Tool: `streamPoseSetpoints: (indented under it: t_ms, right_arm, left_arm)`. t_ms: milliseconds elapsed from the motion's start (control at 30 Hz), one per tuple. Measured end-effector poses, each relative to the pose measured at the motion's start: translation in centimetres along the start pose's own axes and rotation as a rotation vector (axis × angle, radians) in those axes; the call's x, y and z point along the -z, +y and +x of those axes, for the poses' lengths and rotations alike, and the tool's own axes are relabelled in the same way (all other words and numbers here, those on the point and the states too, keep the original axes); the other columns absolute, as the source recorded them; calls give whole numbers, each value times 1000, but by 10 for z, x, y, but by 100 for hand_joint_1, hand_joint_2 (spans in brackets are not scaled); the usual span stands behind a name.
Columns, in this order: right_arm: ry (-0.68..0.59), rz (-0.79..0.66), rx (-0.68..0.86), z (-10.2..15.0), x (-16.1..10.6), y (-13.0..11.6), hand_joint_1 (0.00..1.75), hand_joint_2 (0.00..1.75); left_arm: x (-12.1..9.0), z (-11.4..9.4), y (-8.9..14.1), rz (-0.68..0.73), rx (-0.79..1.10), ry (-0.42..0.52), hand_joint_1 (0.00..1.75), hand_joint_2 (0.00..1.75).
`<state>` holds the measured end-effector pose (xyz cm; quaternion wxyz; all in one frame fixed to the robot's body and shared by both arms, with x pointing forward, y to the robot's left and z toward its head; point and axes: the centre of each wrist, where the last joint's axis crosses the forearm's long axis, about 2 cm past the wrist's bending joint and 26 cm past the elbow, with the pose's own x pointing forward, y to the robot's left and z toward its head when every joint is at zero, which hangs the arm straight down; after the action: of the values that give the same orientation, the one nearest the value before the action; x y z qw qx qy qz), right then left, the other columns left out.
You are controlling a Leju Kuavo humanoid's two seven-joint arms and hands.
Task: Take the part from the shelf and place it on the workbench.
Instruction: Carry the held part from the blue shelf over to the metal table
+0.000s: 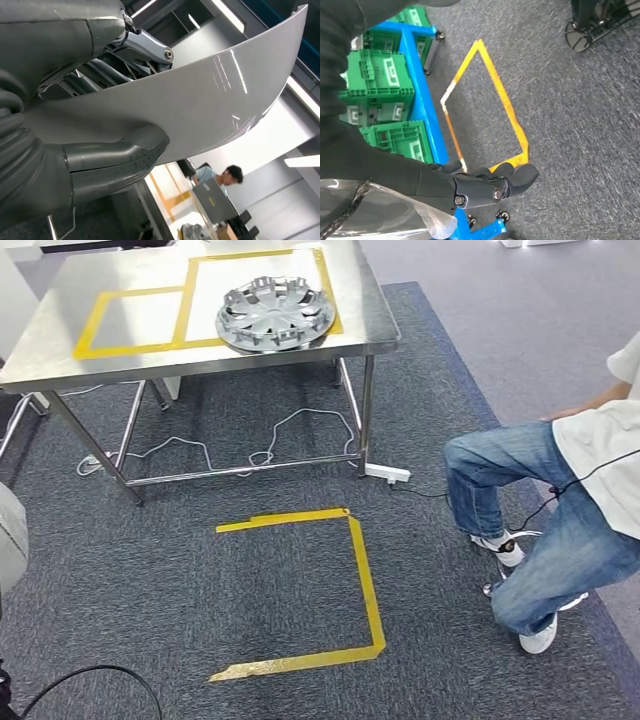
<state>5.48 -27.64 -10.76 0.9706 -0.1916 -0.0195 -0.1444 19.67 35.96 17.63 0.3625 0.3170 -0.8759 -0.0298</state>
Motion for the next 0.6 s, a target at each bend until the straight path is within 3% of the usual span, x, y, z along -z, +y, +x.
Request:
streamPoseSetpoints:
  t_ms: [600]
  right_arm:
    - [-3,22,9,4,-1,2,0,175]
  left_arm:
    - [7,6,-16,-15,-44,-23,175,175]
